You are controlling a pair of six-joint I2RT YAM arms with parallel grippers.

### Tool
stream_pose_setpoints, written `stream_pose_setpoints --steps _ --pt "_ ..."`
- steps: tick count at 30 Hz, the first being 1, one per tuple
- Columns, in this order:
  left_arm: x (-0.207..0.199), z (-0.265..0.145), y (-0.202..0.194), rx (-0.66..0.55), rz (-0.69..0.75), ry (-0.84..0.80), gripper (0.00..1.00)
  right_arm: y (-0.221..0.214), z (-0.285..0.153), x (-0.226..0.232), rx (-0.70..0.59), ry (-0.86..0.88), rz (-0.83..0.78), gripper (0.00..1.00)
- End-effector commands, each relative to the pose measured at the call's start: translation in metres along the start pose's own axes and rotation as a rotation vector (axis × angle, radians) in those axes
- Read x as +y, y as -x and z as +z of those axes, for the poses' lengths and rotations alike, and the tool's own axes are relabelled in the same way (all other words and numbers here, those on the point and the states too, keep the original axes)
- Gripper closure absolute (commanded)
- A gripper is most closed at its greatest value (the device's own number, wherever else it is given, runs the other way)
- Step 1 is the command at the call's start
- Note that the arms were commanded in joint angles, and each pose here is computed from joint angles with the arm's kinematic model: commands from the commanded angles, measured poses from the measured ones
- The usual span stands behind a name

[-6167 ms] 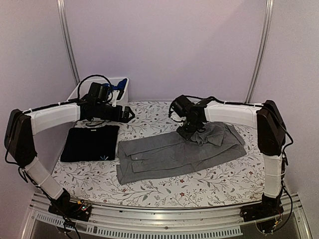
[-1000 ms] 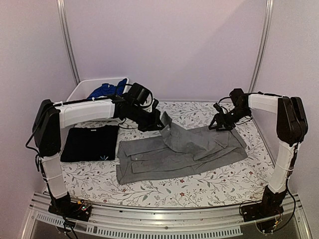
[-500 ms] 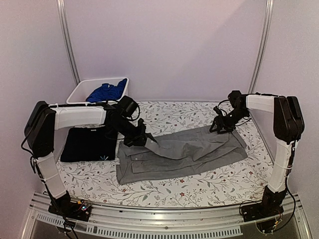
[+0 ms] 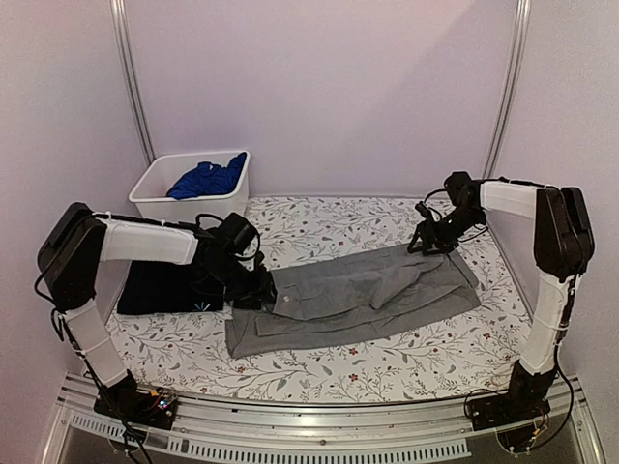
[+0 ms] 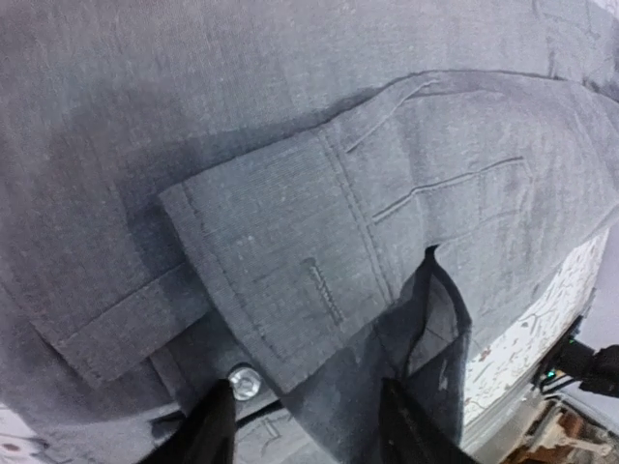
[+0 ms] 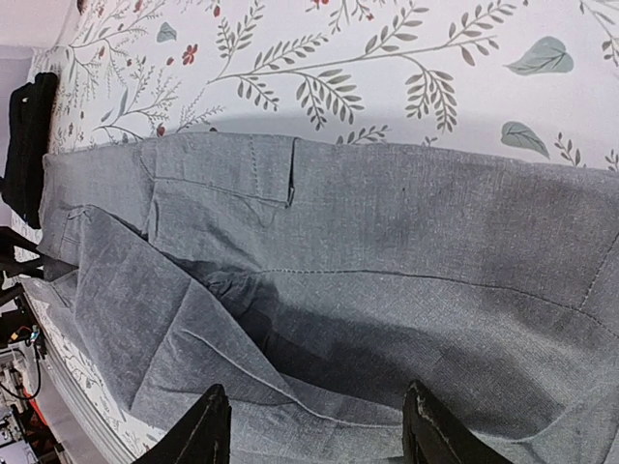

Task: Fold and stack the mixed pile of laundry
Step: Adjust the rectangle-folded T-shirt at the center of the board.

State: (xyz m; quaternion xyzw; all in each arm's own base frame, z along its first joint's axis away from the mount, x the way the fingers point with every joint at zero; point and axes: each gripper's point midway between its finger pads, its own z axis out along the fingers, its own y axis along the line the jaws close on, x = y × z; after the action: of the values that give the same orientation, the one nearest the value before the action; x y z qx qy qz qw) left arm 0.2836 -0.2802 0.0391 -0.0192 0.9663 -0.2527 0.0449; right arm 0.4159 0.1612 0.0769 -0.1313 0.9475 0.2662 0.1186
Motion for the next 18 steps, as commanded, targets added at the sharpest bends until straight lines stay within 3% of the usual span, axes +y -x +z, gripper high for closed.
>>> stream_pose_setpoints --steps 1,3,8,14,18 --pt "-0.021 -0.052 0.033 -0.251 0.150 -0.039 0.35 0.014 -0.036 0.027 -0.099 0.021 -0.082 0.40" --pt "-0.024 -0.073 0.041 -0.338 0.167 -0.047 0.23 0.014 -0.044 0.040 -0.114 0.046 -0.102 0.41" --pt "-0.036 -0.100 0.053 -0.458 0.167 -0.134 0.17 0.002 -0.039 0.074 -0.083 0.113 -0.156 0.43" --pt "-0.029 -0.061 0.043 -0.265 0.104 -0.143 0.26 -0.020 -0.002 0.096 0.024 0.138 -0.186 0.46" --pt "-0.016 -0.041 0.025 -0.183 0.028 -0.153 0.36 -0.041 0.023 0.085 0.098 0.128 -0.140 0.48"
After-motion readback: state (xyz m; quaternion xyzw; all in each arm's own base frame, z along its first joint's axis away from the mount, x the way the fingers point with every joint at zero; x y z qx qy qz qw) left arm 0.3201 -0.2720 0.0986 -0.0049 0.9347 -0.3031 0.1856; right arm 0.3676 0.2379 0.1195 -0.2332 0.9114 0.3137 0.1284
